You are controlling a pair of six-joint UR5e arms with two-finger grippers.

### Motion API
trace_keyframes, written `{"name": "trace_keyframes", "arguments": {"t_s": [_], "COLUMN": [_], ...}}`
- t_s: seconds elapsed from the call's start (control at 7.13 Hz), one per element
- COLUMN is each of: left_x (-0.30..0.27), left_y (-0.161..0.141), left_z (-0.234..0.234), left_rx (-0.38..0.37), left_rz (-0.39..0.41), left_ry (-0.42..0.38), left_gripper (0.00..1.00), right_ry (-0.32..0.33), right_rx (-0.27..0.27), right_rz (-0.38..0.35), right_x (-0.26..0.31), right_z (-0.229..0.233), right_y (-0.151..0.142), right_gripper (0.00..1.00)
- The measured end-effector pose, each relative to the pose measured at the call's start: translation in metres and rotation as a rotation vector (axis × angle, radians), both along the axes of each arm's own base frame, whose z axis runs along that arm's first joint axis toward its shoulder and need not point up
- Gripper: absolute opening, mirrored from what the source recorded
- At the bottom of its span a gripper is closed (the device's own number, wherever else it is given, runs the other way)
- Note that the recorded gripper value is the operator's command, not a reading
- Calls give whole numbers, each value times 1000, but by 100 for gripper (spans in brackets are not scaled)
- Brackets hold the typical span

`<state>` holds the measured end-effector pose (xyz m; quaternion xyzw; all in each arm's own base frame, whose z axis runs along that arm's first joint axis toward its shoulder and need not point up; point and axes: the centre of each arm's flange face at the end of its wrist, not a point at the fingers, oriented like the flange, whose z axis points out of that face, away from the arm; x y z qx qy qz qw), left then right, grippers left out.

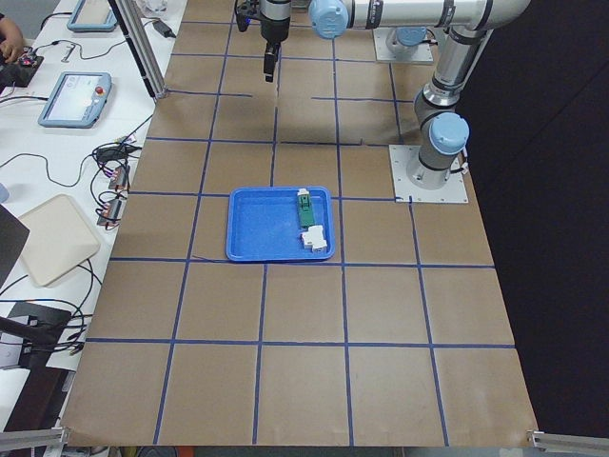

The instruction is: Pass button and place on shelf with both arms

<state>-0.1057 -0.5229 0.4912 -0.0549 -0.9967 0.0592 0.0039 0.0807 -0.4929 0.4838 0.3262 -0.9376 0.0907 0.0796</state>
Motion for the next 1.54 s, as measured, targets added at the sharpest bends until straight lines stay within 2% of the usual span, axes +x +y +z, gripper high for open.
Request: {"name": "trace_keyframes", "arguments": {"t_s": [0.14,0.42,0.84,1.12,1.54], "left_x": [0,1,1,1,0], "left_y": [0,0,-1,0,0], "left_z": [0,0,0,1,1], "left_rx": [0,0,1,-1,0], "left_rz": [1,0,0,0,-1], "left_ry": [0,0,0,0,-1], "left_gripper": [100,100,100,100,100], "right_ry": [-32,-89,-125,-129,-132], "right_rx": [18,106,197,219,229], "right_rz": [-84,-288,-540,-634,-692], "right_x": [21,47,72,70,51], "right_z": [9,21,16,5,-6], "right_y": [-4,-16,-15,-15,-11], "right_gripper": [100,100,100,100,100]}}
